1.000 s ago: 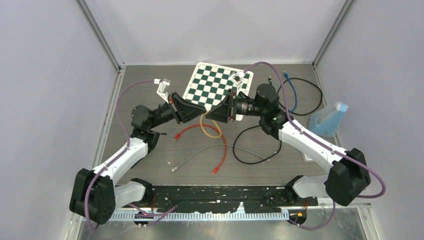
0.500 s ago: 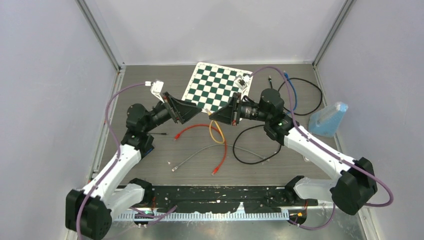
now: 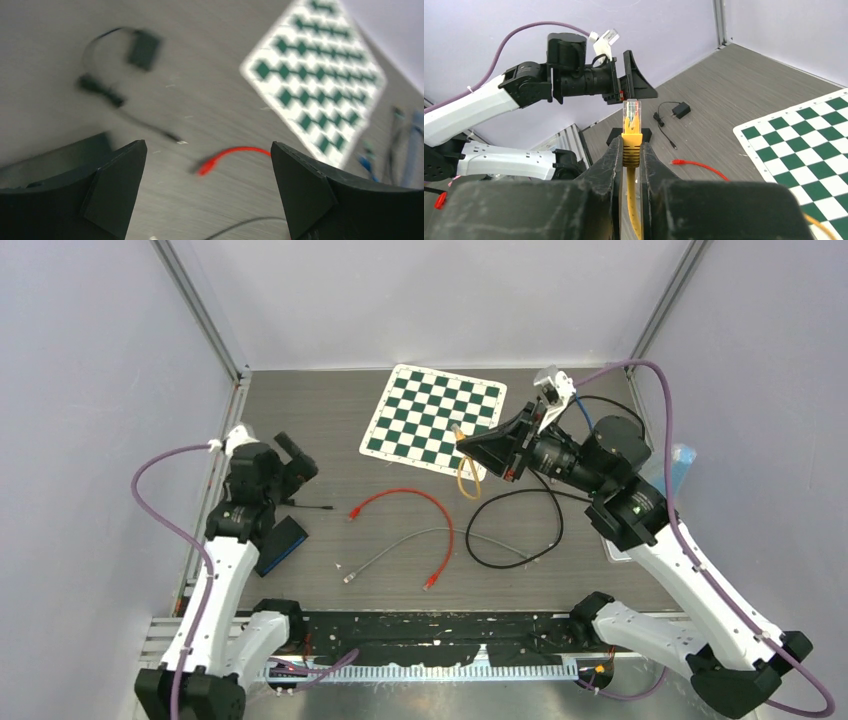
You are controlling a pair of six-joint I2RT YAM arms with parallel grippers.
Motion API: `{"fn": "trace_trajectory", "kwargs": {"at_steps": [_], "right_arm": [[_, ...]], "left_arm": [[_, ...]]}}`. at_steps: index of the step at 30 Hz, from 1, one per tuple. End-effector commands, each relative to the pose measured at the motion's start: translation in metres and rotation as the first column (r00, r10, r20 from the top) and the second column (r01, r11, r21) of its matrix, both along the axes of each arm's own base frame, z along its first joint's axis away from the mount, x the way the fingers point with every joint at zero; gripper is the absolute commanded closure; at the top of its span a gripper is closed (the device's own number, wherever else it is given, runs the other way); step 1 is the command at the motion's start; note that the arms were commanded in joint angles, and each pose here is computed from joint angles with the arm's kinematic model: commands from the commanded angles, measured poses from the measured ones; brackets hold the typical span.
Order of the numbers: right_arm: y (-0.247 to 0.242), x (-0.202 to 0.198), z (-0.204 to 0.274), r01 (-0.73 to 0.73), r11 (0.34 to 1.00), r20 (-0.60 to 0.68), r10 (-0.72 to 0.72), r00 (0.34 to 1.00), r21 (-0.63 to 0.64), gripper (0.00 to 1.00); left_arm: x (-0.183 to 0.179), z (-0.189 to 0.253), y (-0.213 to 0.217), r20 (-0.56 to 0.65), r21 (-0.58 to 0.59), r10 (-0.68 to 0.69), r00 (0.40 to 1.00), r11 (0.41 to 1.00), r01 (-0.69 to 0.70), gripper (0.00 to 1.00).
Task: Insert the plug into the switch port
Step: Move the switch port to the center of the board.
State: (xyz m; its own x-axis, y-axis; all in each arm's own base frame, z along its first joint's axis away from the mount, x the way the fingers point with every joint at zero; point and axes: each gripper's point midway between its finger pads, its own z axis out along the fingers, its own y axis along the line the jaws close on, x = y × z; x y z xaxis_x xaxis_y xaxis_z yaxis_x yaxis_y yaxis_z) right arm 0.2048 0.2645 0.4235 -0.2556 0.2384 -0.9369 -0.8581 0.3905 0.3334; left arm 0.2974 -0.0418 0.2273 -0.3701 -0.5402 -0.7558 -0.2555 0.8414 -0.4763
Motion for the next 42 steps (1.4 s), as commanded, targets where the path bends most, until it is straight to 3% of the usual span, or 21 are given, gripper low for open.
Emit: {"fn": "trace_trajectory", "kwargs": {"at_steps": [1,5,9,16,20,28,33,37,42], "right_arm": [[-0.015,-0.005,0.009,0.054,0.998,0.073,-0.052,0.996,-0.027,0.95],[-0.026,-0.015,0.009,0.069,0.996,0.107,-0.064,0.992,-0.052,0.95],[-0.029,-0.026,0.002,0.047,0.997,0.101,-0.041,0.994,-0.054,0.95],[-0.036,-0.043,-0.007,0.017,0.998,0.100,-0.011,0.995,-0.055,0.95],[-0.046,-0.046,-0.010,0.050,0.995,0.112,-0.039,0.993,-0.091,0.95],[-0.056,-0.054,0.000,0.074,0.994,0.158,-0.060,0.986,-0.085,0.95],[-0.055,-0.054,-0.005,0.071,0.993,0.149,-0.057,0.987,-0.090,0.95],[-0.055,-0.052,-0.005,0.075,0.993,0.145,-0.062,0.988,-0.087,0.95],[-0.053,-0.049,-0.006,0.078,0.994,0.140,-0.066,0.988,-0.078,0.95]], "left_arm": [[-0.038,-0.066,0.085,-0.237,0.040,0.401,0.885,0.914,-0.404,0.03],[-0.058,-0.102,0.132,-0.325,0.012,0.571,0.754,0.799,-0.601,0.08],[-0.067,-0.131,0.149,-0.417,-0.061,0.610,0.674,0.721,-0.690,0.08],[-0.076,-0.149,0.175,-0.484,0.052,0.690,0.538,0.637,-0.769,0.04],[-0.065,-0.153,0.187,-0.461,0.042,0.689,0.559,0.647,-0.762,0.02],[-0.071,-0.180,0.184,-0.549,0.058,0.671,0.498,0.625,-0.778,0.04],[-0.066,-0.188,0.173,-0.594,0.002,0.628,0.503,0.627,-0.779,0.06],[-0.078,-0.194,0.161,-0.639,-0.010,0.612,0.466,0.599,-0.801,0.06],[-0.090,-0.200,0.141,-0.664,-0.062,0.579,0.472,0.587,-0.807,0.10]]}}
